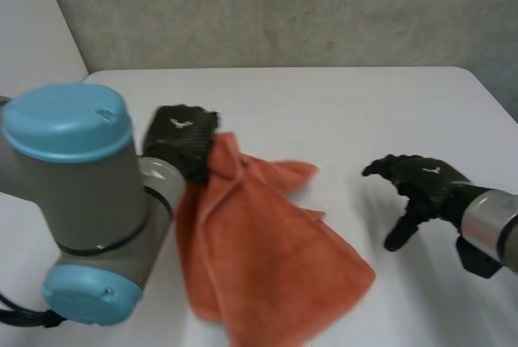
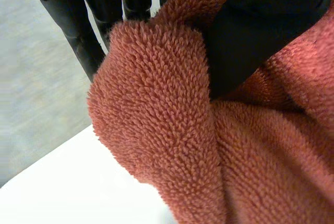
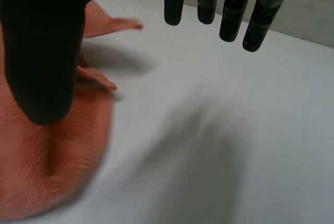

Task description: Fold the laundry

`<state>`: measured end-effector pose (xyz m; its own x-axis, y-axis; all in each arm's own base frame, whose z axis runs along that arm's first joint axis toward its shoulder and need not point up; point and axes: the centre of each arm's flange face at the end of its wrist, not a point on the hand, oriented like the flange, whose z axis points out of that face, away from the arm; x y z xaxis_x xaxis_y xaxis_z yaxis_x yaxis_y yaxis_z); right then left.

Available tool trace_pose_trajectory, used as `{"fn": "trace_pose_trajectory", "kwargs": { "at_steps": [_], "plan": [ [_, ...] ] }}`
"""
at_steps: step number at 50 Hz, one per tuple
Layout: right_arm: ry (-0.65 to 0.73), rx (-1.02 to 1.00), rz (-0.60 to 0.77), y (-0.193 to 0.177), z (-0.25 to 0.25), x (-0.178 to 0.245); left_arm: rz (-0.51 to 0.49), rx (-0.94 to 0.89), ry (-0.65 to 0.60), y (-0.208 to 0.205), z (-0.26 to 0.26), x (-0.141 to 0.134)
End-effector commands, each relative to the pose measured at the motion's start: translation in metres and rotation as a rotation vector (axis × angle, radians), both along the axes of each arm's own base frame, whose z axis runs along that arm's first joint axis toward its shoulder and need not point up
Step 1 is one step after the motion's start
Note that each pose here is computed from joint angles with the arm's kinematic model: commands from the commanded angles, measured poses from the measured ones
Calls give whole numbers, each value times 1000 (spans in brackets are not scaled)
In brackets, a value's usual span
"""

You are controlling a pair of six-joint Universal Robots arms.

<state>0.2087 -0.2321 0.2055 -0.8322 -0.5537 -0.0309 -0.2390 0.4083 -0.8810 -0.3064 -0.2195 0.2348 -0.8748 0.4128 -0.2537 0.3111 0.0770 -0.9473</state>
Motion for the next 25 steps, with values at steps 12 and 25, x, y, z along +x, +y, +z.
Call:
{"fn": "trace_pose_trajectory", "kwargs": {
  "at_steps": [12, 25],
  "plan": [
    [-12, 198, 250, 70, -49, 86, 152, 144, -66, -9, -43, 48],
    [59, -160, 36, 20, -60, 87, 181, 134, 100, 7, -11, 57]
  ]
}}
